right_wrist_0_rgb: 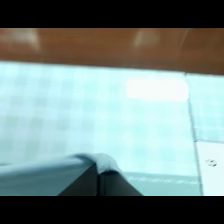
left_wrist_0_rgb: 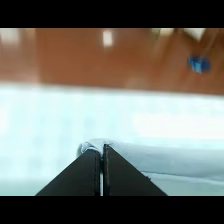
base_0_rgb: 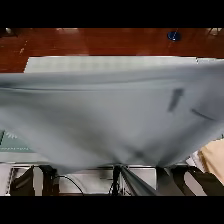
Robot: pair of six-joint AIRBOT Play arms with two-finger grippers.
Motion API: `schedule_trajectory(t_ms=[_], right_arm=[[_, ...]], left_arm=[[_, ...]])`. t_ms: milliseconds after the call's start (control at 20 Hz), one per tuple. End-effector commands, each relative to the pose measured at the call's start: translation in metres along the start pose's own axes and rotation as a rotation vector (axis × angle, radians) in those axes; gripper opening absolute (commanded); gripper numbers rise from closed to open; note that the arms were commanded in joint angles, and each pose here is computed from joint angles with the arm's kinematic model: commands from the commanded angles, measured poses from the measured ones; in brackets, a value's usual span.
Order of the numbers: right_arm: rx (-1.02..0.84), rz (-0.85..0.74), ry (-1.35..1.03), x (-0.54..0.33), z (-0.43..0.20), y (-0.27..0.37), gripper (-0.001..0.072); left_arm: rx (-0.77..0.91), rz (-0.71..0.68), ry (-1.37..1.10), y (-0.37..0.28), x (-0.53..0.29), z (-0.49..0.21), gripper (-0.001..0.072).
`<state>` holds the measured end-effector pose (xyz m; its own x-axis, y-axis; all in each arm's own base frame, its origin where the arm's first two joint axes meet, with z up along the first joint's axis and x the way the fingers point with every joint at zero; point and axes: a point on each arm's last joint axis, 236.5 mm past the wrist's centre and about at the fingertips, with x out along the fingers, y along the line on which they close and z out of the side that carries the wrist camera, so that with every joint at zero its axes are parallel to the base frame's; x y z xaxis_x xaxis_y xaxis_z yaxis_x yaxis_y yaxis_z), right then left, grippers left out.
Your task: Fold the shirts.
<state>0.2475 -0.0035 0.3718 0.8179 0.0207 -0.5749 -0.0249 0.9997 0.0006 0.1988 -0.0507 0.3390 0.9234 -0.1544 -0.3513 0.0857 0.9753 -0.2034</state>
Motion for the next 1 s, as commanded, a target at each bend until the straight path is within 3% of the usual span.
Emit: schedule_trajectory(t_ms=[0,300,550,950], right_arm=[[0.036,0.093,0.181,0.096,-0.014,0.005,0.0018],[0.067,0.156,0.228,0.241,-0.005,-0.003,0.0018],[0.042,0.185,0.24,0.333,-0.018,-0.01,0.0018],[0.061,0.151,0.219,0.441,-0.049,-0.029,0.0018]], left_arm=[[-0.219,-0.159,0.208,0.024,0.068,-0.061,0.0022],[-0.372,-0.214,0.314,0.067,0.184,-0.083,0.0023],[-0.319,-0.282,0.408,0.044,0.298,-0.114,0.0023],[-0.305,-0.235,0.445,0.052,0.407,-0.146,0.0023]])
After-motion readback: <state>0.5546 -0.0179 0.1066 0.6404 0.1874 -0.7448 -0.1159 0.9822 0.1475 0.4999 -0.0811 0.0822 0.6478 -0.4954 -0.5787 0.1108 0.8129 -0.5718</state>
